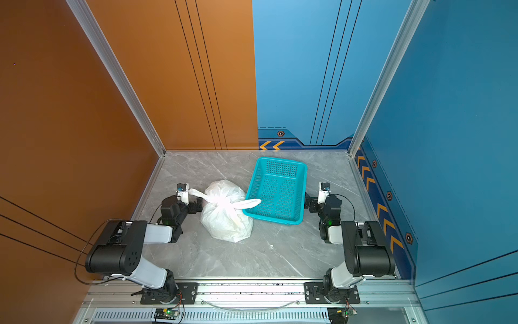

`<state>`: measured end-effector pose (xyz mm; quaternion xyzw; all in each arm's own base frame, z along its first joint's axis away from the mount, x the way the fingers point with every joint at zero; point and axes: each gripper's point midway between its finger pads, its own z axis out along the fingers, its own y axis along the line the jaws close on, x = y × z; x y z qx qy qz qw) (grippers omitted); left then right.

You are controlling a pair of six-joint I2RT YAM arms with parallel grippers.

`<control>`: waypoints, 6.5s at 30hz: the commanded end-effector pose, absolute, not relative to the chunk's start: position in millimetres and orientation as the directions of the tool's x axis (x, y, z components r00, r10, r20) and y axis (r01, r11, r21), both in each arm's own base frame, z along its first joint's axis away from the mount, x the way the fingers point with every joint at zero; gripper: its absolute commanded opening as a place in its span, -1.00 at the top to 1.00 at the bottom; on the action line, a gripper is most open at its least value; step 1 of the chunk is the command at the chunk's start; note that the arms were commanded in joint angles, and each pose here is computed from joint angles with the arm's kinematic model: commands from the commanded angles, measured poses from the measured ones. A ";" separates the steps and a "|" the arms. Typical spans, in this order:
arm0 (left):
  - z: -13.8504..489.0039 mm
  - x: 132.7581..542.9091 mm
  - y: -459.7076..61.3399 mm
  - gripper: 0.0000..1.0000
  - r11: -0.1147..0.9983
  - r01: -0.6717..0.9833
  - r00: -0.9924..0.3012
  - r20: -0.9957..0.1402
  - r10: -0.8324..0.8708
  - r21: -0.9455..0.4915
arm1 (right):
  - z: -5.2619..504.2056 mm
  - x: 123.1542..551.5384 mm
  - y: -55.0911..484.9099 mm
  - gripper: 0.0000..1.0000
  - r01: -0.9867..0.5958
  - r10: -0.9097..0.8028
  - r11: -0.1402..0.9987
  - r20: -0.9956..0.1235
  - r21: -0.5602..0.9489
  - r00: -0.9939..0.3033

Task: Untie the knot of the plastic bag and take out the fruit
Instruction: Move the basket to the top-right of the table, then move the plastic bag to the bottom-center of the table.

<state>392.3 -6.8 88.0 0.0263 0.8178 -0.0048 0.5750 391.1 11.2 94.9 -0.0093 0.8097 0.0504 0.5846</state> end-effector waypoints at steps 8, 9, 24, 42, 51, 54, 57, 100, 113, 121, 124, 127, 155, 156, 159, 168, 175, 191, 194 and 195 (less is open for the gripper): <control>89.7 396.0 -4.9 -0.96 0.999 0.029 -0.333 -0.942 0.041 0.034 | 94.8 392.6 8.8 -0.99 -0.059 0.036 0.997 -0.950 0.057 -0.311; 89.5 395.9 -4.4 -0.96 0.999 0.028 -0.334 -0.942 0.041 0.033 | 94.8 392.6 8.9 -0.99 -0.059 0.036 0.997 -0.950 0.057 -0.311; 89.7 396.0 -4.6 -0.96 0.999 0.026 -0.333 -0.942 0.042 0.035 | 94.3 393.1 7.0 -0.99 -0.052 0.045 0.997 -0.948 0.065 -0.315; 117.8 381.1 20.4 -0.96 0.989 -0.141 -0.286 -0.958 0.005 0.047 | 128.9 396.0 -7.1 -0.99 0.092 0.037 0.996 -0.891 -0.006 -0.453; 163.3 372.9 20.3 -0.96 0.984 -0.171 -0.409 -0.906 -0.111 -0.043 | 174.5 372.4 36.0 -0.99 0.051 0.013 0.998 -0.796 -0.023 -0.605; 173.1 368.0 12.8 -0.96 0.987 -0.149 -0.484 -0.865 -0.132 -0.068 | 162.7 363.1 51.1 -0.99 0.015 -0.034 0.998 -0.711 -0.063 -0.702; 186.4 361.2 6.2 -0.96 0.987 -0.136 -0.550 -0.821 -0.151 -0.091 | 149.5 355.9 49.6 -0.99 0.021 -0.056 0.994 -0.642 -0.111 -0.765; 192.4 331.3 -80.7 -0.96 0.947 0.063 -0.663 -0.722 -0.196 -0.315 | 120.1 364.5 212.1 -0.62 -0.353 -0.372 0.927 -0.420 -0.125 -0.828; 187.0 326.5 -78.7 -0.96 0.946 0.053 -0.659 -0.723 -0.208 -0.321 | 100.1 392.5 177.7 0.62 -0.304 -0.325 0.946 -0.389 -0.116 -0.862; 181.2 325.3 -79.5 -0.96 0.942 0.050 -0.659 -0.719 -0.219 -0.332 | 97.3 454.0 117.5 0.87 -0.189 -0.206 0.978 -0.428 -0.084 -0.880; 180.0 325.2 -79.1 -0.96 0.942 0.048 -0.660 -0.719 -0.219 -0.331 | 92.0 479.3 103.3 0.89 -0.159 -0.172 0.985 -0.434 -0.065 -0.885; 180.9 324.8 -79.1 -0.96 0.942 0.049 -0.659 -0.720 -0.219 -0.331 | 83.6 500.4 91.0 0.88 -0.132 -0.151 0.989 -0.431 -0.074 -0.890; 177.7 282.1 -69.2 -0.96 0.948 0.032 -0.681 -0.701 -0.211 -0.317 | 205.6 389.0 270.1 -0.91 -0.525 -0.433 0.851 -0.566 0.000 -0.702; 176.7 280.0 -69.4 -0.96 0.947 0.031 -0.683 -0.699 -0.214 -0.319 | 207.0 382.9 283.5 -0.91 -0.544 -0.437 0.839 -0.569 0.023 -0.697; 174.7 273.5 -68.0 -0.96 0.946 0.022 -0.684 -0.695 -0.222 -0.324 | 201.5 367.6 319.4 -0.91 -0.584 -0.436 0.804 -0.554 0.115 -0.709; 172.9 259.3 -65.8 -0.96 0.945 0.018 -0.687 -0.691 -0.226 -0.328 | 181.0 347.9 401.3 -0.88 -0.644 -0.486 0.753 -0.545 0.136 -0.683; 167.5 255.0 -67.8 -0.96 0.941 0.017 -0.696 -0.679 -0.232 -0.338 | 147.4 368.0 409.1 -0.69 -0.582 -0.446 0.799 -0.502 0.150 -0.741; 162.1 253.4 -80.3 -0.96 0.944 0.045 -0.713 -0.672 -0.200 -0.328 | 132.4 408.9 403.2 1.00 -0.437 -0.273 0.864 -0.495 0.252 -0.825; 162.9 254.3 -87.8 -0.96 0.944 0.067 -0.718 -0.673 -0.179 -0.322 | 141.1 407.5 382.5 1.00 -0.389 -0.226 0.888 -0.506 0.243 -0.832; 163.1 254.9 -90.6 -0.96 0.945 0.075 -0.719 -0.674 -0.169 -0.317 | 142.0 404.6 372.8 1.00 -0.368 -0.212 0.900 -0.504 0.233 -0.837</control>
